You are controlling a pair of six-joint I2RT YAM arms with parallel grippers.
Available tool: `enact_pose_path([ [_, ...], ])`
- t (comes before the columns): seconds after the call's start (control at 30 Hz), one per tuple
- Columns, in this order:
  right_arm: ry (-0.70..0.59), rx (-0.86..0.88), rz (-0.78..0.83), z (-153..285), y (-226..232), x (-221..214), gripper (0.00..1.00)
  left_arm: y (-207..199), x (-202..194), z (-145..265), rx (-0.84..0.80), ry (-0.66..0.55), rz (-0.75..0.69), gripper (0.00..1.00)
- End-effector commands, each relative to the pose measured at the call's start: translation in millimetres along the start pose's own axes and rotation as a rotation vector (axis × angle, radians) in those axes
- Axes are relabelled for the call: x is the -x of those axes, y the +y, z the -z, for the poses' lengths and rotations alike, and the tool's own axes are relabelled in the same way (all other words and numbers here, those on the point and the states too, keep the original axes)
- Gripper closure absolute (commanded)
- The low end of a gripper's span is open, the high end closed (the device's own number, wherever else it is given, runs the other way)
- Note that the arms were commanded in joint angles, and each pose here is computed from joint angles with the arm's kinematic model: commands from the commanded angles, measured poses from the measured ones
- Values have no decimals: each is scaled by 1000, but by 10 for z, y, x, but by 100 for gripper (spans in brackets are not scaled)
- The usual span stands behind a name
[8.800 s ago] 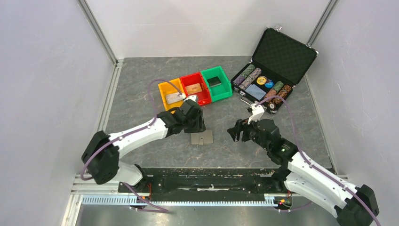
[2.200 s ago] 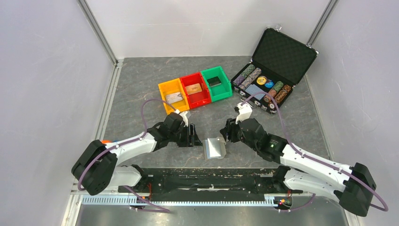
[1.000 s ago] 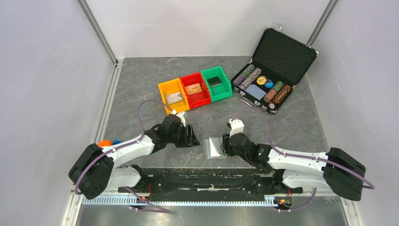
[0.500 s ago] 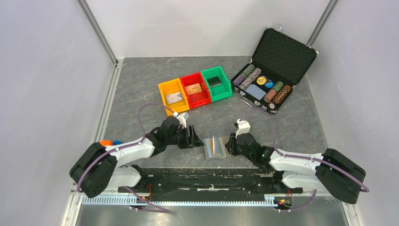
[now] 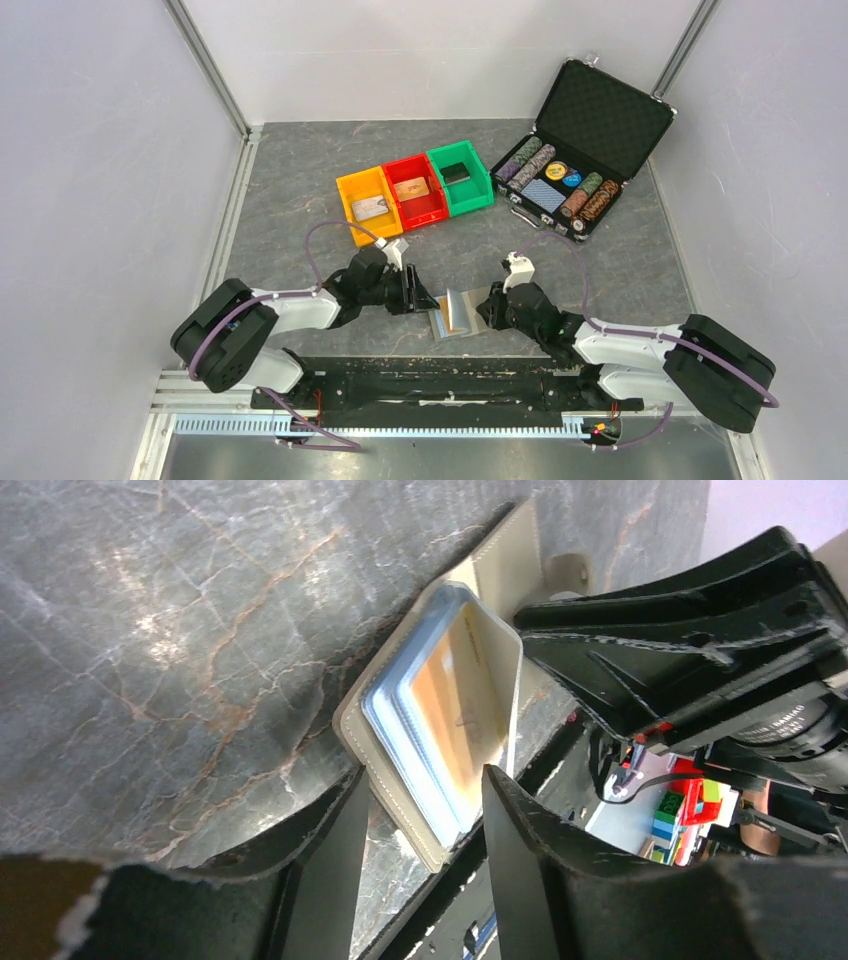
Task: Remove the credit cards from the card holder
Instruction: Open the card holder at the center of the board.
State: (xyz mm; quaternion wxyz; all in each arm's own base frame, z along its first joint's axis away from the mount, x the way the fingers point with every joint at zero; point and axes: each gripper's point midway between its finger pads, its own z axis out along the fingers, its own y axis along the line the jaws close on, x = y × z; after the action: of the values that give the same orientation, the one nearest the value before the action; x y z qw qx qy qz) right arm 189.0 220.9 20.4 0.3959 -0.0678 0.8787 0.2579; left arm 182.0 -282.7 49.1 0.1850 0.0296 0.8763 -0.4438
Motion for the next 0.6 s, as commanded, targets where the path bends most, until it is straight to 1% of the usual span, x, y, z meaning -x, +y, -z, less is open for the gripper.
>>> enact_pose_path([
  [0.0,93,-21,-4,48,-142,-290,77,-168,51,-66,-74,2,10,50],
  [0.1,97,-18,-7,46,-144,-296,77,-118,32,-87,-55,1,20,50],
  [0.2,94,-15,-12,47,-149,-299,77,-47,7,-95,-22,-6,24,45],
  [0.4,100,-17,-12,50,-178,-332,77,103,-32,-32,56,-41,41,41],
  [0.57,98,-14,-15,47,-178,-328,77,195,-82,14,98,-46,44,40],
])
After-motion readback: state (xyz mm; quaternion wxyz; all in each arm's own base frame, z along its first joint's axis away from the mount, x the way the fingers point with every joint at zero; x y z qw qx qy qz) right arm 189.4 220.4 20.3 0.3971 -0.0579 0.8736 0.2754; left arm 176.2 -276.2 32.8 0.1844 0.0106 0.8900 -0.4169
